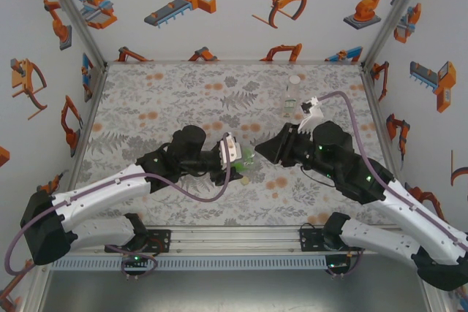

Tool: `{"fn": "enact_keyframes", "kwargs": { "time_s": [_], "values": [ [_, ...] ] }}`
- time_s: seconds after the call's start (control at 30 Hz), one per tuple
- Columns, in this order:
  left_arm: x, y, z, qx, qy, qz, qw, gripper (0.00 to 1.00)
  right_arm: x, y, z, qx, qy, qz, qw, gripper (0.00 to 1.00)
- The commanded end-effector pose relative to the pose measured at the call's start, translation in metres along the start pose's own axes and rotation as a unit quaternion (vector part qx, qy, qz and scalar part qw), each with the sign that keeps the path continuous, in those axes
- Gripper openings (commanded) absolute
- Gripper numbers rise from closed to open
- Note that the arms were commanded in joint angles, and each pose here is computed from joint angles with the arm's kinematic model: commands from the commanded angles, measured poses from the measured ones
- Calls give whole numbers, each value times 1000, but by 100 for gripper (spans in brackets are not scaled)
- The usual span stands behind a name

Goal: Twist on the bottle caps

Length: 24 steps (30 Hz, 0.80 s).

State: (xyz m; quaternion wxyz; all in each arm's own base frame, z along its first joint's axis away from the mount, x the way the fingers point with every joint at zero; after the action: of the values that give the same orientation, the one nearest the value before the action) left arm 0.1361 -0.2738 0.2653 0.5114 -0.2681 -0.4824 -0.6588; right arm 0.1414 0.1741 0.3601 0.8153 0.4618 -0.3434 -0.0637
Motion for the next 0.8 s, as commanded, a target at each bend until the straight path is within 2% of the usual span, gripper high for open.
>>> {"fn": "enact_keyframes", "kwargs": {
  "time_s": [0.0,0.13,0.3,0.4,0.57,0.67,0.77],
  "values": [
    [24,7,2,19,-58,-39,997,0,1,-2,-4,-25,-2,-45,999,19],
    [23,8,2,24,-53,-38,998,0,4,-5,-1,-30,-18,-42,999,31],
    [20,7,0,22,-48,-36,998,0,4,-3,-1,-20,-24,-42,999,34],
    [20,6,-1,20,-46,-35,998,0,4,-3,-3,-16,-21,-41,999,43],
    [20,6,-1,24,-43,-35,998,0,3,-2,-4,-16,-19,-42,999,42],
    [19,7,0,29,-38,-34,998,0,3,-3,-5,-17,-19,-42,999,36],
    [18,9,0,43,-30,-28,998,0,4,-2,-4,-16,-18,-43,999,40]
  ]
}}
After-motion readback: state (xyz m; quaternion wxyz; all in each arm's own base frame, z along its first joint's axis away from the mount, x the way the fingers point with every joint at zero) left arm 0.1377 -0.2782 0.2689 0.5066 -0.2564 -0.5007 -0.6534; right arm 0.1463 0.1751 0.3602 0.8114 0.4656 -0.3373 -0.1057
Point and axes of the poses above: each hand's point on the last joint's axis, 136 mm out from that joint toward the fingers, its own z axis back along the fingers, its own y axis along the line the jaws close on, x = y × z, the point moved 8 cm from there along z, back along the fingers, and after that the axes turned 13 degrees about -z, right-handed, at the moved point
